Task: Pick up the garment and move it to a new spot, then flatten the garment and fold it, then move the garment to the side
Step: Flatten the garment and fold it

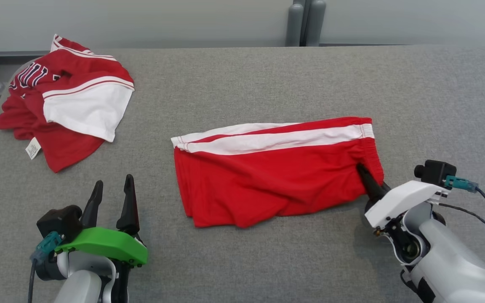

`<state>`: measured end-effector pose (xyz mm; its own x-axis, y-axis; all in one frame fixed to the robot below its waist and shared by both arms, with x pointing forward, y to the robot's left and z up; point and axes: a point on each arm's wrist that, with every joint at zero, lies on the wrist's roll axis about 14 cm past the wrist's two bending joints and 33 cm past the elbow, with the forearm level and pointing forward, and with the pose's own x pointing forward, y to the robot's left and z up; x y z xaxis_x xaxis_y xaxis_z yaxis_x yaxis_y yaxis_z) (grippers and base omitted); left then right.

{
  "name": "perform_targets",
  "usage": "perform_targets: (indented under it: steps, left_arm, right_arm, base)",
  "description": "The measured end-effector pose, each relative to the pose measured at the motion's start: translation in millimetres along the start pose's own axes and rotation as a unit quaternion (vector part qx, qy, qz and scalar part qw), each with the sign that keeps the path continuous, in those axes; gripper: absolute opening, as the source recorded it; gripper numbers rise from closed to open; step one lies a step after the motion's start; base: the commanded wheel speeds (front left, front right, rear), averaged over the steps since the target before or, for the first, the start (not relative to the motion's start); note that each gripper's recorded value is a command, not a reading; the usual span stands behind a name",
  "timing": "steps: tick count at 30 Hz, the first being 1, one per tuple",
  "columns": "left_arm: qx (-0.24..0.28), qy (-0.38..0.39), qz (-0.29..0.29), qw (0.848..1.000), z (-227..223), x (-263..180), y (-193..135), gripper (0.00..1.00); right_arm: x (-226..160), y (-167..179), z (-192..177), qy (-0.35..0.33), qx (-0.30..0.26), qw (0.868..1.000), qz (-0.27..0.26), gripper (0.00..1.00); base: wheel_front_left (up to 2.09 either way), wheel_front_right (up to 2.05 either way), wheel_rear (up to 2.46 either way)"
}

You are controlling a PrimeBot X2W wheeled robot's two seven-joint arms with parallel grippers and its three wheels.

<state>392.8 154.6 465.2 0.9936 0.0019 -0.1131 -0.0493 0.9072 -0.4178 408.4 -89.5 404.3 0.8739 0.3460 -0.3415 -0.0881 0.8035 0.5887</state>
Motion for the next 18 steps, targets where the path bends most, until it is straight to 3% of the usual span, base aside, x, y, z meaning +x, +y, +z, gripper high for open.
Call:
perform_targets:
  steps: [12,18]
  left_arm:
    - [-0.003,0.001,-0.040,0.999,2.1,4.0,-27.1,1.00]
    - [-0.006,0.001,-0.047,0.999,2.9,3.1,-32.0,1.00]
  right_arm:
    - [-30.0,-67.0,50.1,-0.057,-0.025,0.995,-0.072,0.00]
    - [-24.0,-36.0,42.2,-0.048,-0.035,0.998,-0.026,0.00]
  base:
    - [0.00,0.00,0.00]
    - [0.00,0.00,0.00]
